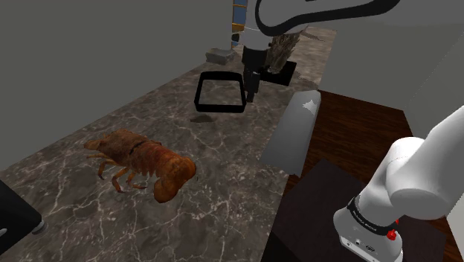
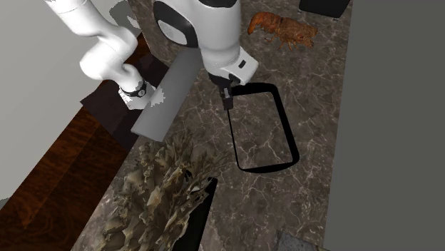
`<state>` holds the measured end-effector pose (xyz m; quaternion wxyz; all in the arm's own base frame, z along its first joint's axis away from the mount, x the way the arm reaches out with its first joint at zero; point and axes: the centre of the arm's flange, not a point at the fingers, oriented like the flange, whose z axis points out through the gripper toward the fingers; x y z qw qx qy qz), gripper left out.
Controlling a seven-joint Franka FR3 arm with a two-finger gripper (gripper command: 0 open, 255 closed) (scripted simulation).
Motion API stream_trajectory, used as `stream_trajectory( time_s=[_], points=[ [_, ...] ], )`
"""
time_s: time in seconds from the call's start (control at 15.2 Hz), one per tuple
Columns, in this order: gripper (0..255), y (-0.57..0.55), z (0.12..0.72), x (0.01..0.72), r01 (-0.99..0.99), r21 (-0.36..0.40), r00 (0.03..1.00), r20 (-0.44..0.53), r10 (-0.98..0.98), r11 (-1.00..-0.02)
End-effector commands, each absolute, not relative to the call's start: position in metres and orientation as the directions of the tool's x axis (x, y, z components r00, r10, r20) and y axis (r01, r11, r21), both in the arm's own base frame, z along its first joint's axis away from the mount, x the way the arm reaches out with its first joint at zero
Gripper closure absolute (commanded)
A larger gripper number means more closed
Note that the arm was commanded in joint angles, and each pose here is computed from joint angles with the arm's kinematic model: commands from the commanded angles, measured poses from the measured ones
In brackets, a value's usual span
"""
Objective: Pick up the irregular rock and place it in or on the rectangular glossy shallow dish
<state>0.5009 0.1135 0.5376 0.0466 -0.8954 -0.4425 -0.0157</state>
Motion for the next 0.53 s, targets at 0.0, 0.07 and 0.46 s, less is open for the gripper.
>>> stream_trajectory(
  time_s=[0.0, 0.07, 0.46],
  points=[
    [0, 0.133, 0.535, 0.514, 0.840, -0.078, 0.543, 0.091, 0.835, -0.538],
    [0, 0.144, 0.535, 0.520, 0.860, -0.081, 0.511, 0.102, 0.854, -0.505],
    [0, 0.210, 0.534, 0.546, 0.952, -0.092, 0.303, 0.169, 0.938, -0.291]
  ],
)
